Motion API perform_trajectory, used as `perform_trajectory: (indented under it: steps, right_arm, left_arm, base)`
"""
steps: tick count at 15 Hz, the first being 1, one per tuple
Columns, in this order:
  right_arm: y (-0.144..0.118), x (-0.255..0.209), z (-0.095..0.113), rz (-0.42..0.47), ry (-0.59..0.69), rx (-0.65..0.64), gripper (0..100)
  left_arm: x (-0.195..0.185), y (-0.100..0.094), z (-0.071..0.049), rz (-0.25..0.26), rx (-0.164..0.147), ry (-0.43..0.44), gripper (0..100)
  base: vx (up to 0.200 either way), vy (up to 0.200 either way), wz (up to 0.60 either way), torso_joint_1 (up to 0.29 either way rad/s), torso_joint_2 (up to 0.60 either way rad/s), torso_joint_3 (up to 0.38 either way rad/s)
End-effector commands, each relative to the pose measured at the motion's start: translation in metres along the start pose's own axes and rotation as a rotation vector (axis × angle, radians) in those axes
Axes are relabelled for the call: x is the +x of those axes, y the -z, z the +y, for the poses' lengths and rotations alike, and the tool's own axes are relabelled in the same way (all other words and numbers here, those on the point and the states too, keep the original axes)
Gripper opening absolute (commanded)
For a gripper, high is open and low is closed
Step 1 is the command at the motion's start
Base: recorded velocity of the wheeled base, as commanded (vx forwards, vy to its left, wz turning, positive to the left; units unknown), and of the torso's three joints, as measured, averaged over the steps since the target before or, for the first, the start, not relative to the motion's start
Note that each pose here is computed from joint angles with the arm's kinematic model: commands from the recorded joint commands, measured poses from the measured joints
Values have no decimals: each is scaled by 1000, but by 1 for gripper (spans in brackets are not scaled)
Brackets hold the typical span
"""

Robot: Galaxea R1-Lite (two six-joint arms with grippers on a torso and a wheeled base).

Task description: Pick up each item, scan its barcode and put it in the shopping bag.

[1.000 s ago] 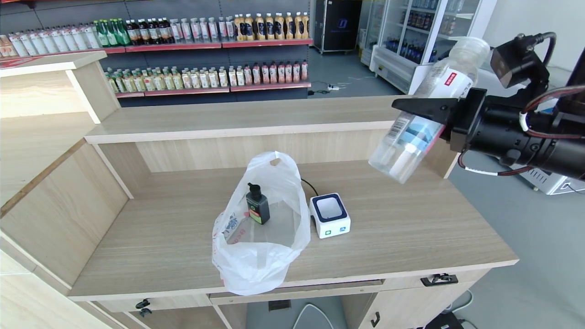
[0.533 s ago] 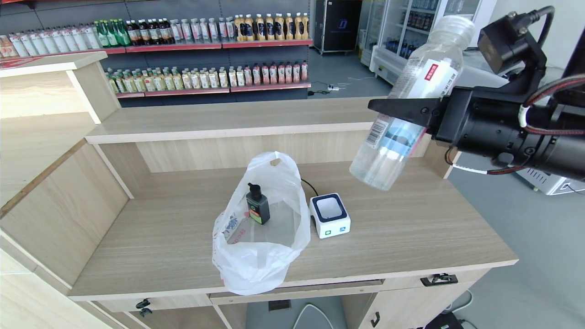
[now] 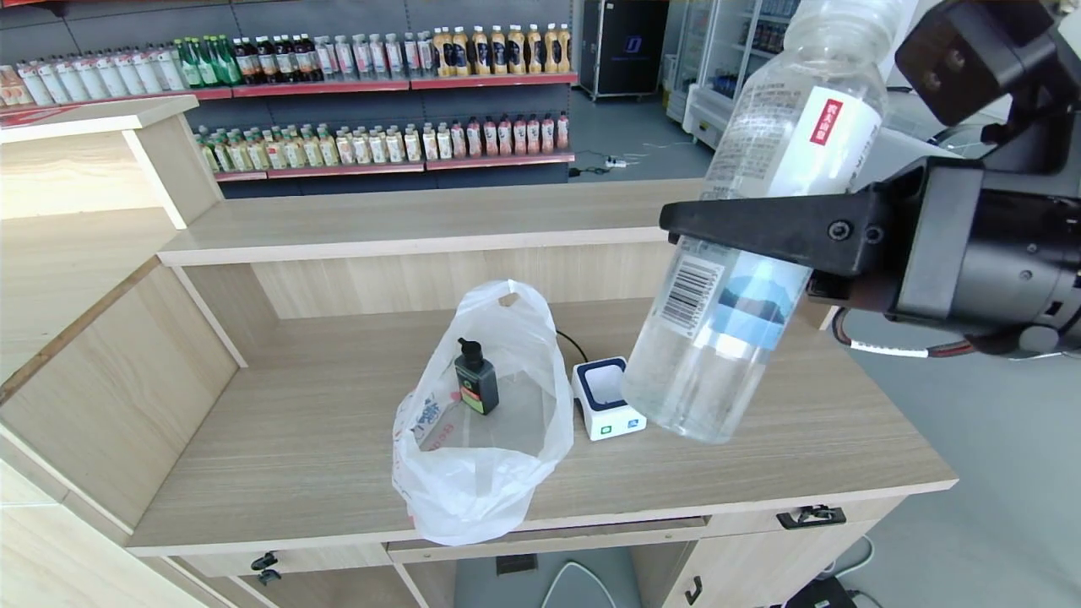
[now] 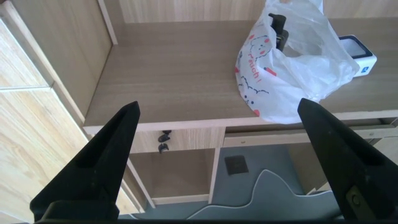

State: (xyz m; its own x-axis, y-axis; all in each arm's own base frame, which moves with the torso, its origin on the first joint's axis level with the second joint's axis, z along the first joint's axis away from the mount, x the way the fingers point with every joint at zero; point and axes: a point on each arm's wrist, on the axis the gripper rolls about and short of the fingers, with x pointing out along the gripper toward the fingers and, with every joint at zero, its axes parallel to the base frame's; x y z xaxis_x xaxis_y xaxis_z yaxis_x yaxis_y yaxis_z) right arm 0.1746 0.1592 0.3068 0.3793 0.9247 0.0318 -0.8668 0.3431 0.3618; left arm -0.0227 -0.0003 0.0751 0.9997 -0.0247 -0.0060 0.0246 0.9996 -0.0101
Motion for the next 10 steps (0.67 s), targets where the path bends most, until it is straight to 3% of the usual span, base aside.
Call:
perform_trajectory:
  steps: [1, 7, 10]
  right_arm:
    - [1, -5, 3, 2, -14, -9, 0]
    - [-19, -17, 4, -66, 10, -51, 0]
    - [-28, -22, 18, -70, -20, -51, 0]
  left_arm:
    - [0, 0, 0, 0, -1, 0, 100]
    - [0, 0, 0, 0, -1, 0, 100]
    - [0, 0, 0, -1, -1, 0, 100]
  base:
    - [0, 0, 0, 0, 0, 0]
    - [0, 0, 0, 0, 0, 0]
    - [0, 0, 0, 0, 0, 0]
